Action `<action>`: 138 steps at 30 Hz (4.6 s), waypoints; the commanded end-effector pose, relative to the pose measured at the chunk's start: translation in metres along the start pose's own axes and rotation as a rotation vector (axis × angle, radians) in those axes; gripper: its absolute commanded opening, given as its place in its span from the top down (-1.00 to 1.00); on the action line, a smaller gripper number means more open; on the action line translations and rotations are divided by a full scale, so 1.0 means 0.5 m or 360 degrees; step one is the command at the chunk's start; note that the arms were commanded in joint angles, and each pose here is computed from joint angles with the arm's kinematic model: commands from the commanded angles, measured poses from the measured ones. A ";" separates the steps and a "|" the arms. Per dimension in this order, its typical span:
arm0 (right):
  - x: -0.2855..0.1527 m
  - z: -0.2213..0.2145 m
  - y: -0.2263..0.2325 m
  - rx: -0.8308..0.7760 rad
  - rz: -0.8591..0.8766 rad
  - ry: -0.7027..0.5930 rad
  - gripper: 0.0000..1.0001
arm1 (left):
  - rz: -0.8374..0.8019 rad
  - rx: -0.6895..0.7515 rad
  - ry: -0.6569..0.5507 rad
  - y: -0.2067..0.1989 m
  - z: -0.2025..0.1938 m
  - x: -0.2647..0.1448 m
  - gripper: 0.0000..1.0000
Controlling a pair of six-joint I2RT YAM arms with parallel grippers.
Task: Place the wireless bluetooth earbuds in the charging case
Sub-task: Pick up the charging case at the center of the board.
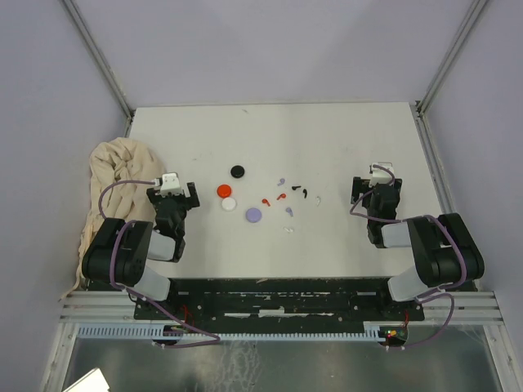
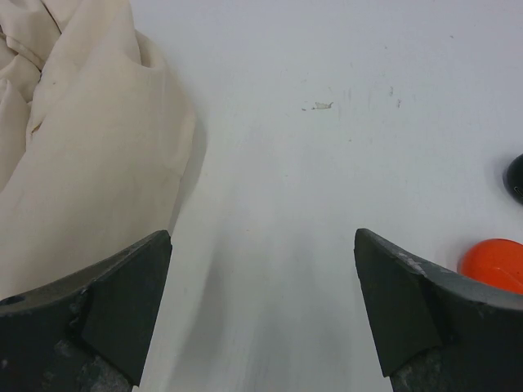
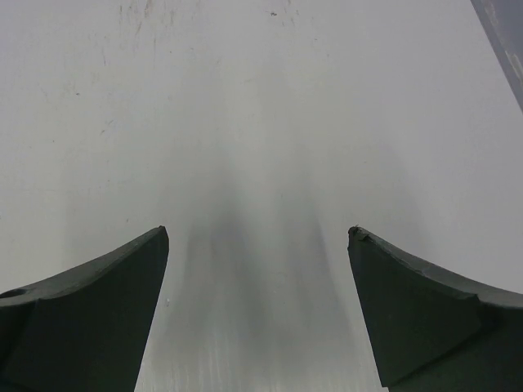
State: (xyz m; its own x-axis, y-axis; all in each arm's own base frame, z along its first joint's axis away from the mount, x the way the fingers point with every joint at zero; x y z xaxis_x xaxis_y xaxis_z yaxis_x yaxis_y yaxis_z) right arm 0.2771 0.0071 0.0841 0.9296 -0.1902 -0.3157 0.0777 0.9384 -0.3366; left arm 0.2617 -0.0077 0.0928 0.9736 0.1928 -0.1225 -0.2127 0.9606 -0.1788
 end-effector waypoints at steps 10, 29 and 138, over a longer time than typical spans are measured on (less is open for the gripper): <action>0.012 0.034 -0.006 0.0055 -0.0024 -0.0100 -0.99 | 0.0003 -0.0024 -0.0091 -0.006 0.021 0.013 -0.98; -0.008 0.096 -0.039 0.0089 -0.0095 0.0002 -0.98 | 0.0018 -0.0010 -0.0080 -0.012 0.055 0.010 -0.98; -0.152 0.321 0.648 -0.0676 0.1908 -0.0207 0.54 | -0.0308 -0.0799 0.0551 -0.110 0.119 -0.085 -0.78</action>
State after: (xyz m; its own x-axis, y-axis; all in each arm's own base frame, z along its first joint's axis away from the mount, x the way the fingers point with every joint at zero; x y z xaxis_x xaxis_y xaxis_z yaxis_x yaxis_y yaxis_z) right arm 0.2876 0.3736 0.0932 0.3098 0.6487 -0.6951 -0.9370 0.3324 -0.1073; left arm 0.2348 -0.0454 0.1567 0.9073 -0.0110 -0.4203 -0.2482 0.7930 -0.5564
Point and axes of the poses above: each gripper's point midway between its finger pads, its own x axis out along the fingers, its own y axis along the line the jaws close on, z = x × y, the point moved 10 cm from there along -x, back along the fingers, and after that the axes turned 13 degrees about -x, right-handed, at the moved point
